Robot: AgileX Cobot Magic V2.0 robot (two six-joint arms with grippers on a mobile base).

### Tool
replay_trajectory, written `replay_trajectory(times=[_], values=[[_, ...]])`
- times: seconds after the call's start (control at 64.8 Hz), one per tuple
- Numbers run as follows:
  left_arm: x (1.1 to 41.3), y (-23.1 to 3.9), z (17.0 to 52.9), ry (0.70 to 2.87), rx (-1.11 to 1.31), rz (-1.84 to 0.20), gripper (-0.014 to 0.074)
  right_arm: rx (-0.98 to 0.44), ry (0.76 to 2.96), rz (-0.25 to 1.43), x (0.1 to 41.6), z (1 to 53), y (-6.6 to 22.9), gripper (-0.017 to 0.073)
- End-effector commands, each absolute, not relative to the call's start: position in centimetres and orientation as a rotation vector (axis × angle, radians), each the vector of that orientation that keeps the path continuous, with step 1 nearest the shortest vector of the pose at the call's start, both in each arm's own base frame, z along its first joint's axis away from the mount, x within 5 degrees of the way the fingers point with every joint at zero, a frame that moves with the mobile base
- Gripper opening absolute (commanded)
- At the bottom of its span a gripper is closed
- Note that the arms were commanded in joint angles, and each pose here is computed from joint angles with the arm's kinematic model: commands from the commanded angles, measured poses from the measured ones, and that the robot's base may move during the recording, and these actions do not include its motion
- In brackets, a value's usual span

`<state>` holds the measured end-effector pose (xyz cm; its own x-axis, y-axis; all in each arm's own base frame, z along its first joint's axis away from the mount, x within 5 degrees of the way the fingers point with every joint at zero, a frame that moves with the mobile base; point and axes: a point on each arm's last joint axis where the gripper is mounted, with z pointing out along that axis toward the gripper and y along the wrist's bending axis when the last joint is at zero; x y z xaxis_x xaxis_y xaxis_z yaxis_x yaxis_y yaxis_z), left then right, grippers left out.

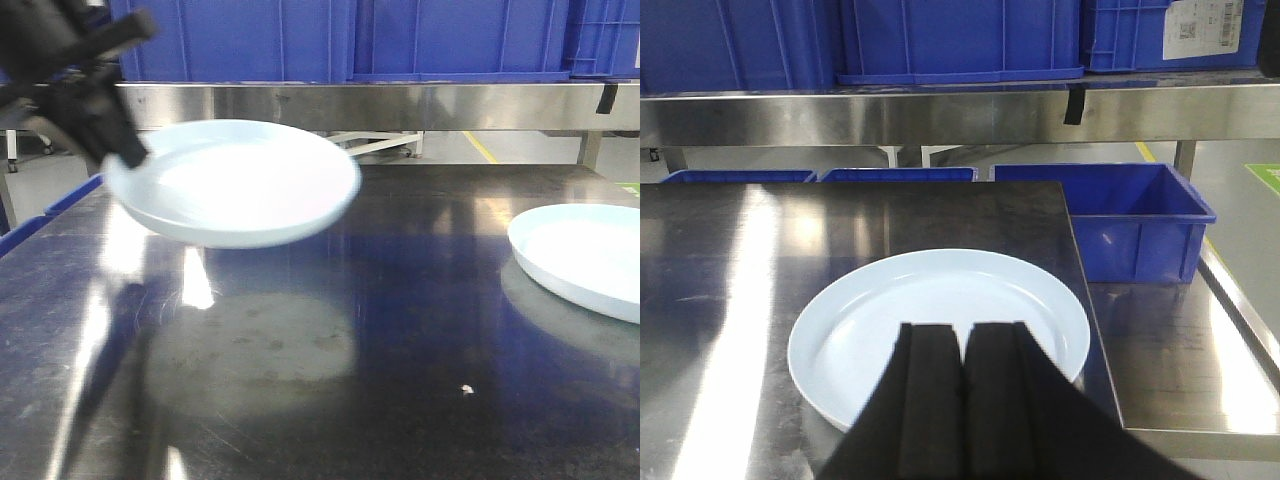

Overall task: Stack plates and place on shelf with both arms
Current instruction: 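Lift the white plate with the left gripper and lower it at table center, then open the left gripper and withdraw it from the plate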

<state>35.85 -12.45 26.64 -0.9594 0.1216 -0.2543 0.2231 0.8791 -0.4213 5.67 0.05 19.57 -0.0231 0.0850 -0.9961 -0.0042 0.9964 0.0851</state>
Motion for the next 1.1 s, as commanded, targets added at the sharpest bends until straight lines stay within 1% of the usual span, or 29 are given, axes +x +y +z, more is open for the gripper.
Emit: replay_trajectory(times=[0.0,0.062,0.185,0.278,0.37,0.447,0.524,0.602,0.679,0.771,0.848,0.987,1.08], values=[[35.4,-15.3,28.8,2.709,0.308,-0.752,0.0086,0.056,1.483,0.062,5.5,20.5,0.0,0.0056],[35.5,-16.7,28.0,2.701,0.338,-0.752,0.0087,0.056,1.483,0.062,5.5,20.5,0.0,0.0056],[35.6,-18.5,26.8,2.689,0.366,-0.749,0.0111,0.056,1.483,0.062,5.5,20.5,0.0,0.0056],[35.6,-19.1,26.3,2.692,0.381,-0.746,0.0181,0.056,1.483,0.062,5.5,20.5,0.0,0.0056],[35.5,-19.3,26.3,2.693,0.387,-0.748,0.0286,0.056,1.483,0.062,5.5,20.5,0.0,0.0056],[35.2,-19.4,26.9,2.677,0.403,-0.745,0.0316,0.056,1.483,0.062,5.5,20.5,0.0,0.0056],[34.8,-19.3,27.8,2.651,0.437,-0.709,0.0311,0.056,1.483,0.062,5.5,20.5,0.0,0.0056],[34.2,-18.9,29.0,2.615,0.493,-0.637,0.0286,0.056,1.483,0.062,5.5,20.5,0.0,0.0056],[33.4,-18.4,30.0,2.573,0.533,-0.561,0.0236,0.056,1.483,0.062,5.5,20.5,0.0,0.0056],[32.2,-17.4,31.1,2.47,0.553,-0.465,0.014,0.056,1.483,0.062,5.5,20.5,0.0,0.0056],[31.1,-16.4,31.7,2.373,0.56,-0.39,0.0078,0.056,1.483,0.062,5.5,20.5,0.0,0.0056],[28.4,-14.5,31.8,2.243,0.549,-0.325,0.0082,0.056,1.483,0.062,5.5,20.5,0.0,0.0056],[26.3,-12.9,31.0,2.154,0.533,-0.286,0.0082,0.056,1.483,0.062,5.5,20.5,0.0,0.0056]])
